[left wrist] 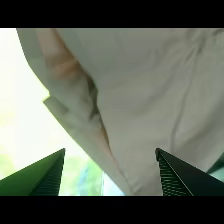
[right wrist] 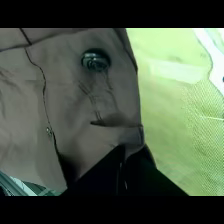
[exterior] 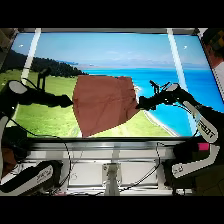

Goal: Fold the clothes and pants, and hang the long-sleeved shirts on hangers.

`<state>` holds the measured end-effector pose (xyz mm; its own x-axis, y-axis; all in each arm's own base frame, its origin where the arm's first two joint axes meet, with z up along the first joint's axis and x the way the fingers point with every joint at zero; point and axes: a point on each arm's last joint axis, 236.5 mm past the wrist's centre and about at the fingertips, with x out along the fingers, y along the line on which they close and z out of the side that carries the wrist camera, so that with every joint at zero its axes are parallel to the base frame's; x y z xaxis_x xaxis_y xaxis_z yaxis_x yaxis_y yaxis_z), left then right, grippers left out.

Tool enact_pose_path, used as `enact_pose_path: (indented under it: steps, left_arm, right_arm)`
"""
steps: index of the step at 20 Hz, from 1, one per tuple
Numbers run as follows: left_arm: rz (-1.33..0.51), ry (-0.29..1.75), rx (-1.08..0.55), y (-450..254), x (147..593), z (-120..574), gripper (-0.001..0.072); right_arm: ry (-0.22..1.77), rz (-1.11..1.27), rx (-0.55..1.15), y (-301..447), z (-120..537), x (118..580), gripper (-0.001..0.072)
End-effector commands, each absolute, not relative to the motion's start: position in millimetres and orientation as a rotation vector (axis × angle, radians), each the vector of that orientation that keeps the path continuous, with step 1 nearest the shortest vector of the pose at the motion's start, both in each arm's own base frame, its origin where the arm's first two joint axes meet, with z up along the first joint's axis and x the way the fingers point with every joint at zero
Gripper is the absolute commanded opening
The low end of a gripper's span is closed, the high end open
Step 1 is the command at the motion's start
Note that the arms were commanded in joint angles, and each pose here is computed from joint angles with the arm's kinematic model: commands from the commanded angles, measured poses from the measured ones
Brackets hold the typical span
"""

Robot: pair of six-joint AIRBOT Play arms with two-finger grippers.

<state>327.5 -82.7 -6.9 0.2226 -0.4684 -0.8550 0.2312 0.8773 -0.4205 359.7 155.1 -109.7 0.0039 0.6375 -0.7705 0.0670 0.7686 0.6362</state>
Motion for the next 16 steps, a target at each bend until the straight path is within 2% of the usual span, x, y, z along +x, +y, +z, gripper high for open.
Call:
enact_pose_path:
  steps: [1, 4, 8, 12, 16]
  left_arm:
    - [-0.494, 1.407, -0.343, -95.5, 280.6, -48.9, 0.0608]
    - [-0.541, 1.459, -0.448, -114.8, 252.8, -66.3, 0.0607]
    - [-0.56, 1.52, -0.47, -120.1, 226.1, -83.2, 0.0608]
    - [-0.586, 1.567, -0.448, -134.7, 204.2, -96.7, 0.0606]
    - [-0.587, 1.502, -0.389, -155.7, 212.6, -106.7, 0.0597]
  right_arm:
    - [1.483, 0.476, 0.589, 155.9, -110.7, 368.9, 0.0033]
    - [1.481, 0.474, 0.589, 155.7, -110.8, 369.6, 0.0013]
    - [1.479, 0.474, 0.589, 155.6, -110.7, 369.9, 0.0013]
    - [1.477, 0.474, 0.595, 156.4, -110.0, 370.5, 0.0013]
    - [1.478, 0.475, 0.599, 156.9, -109.7, 370.3, 0.0013]
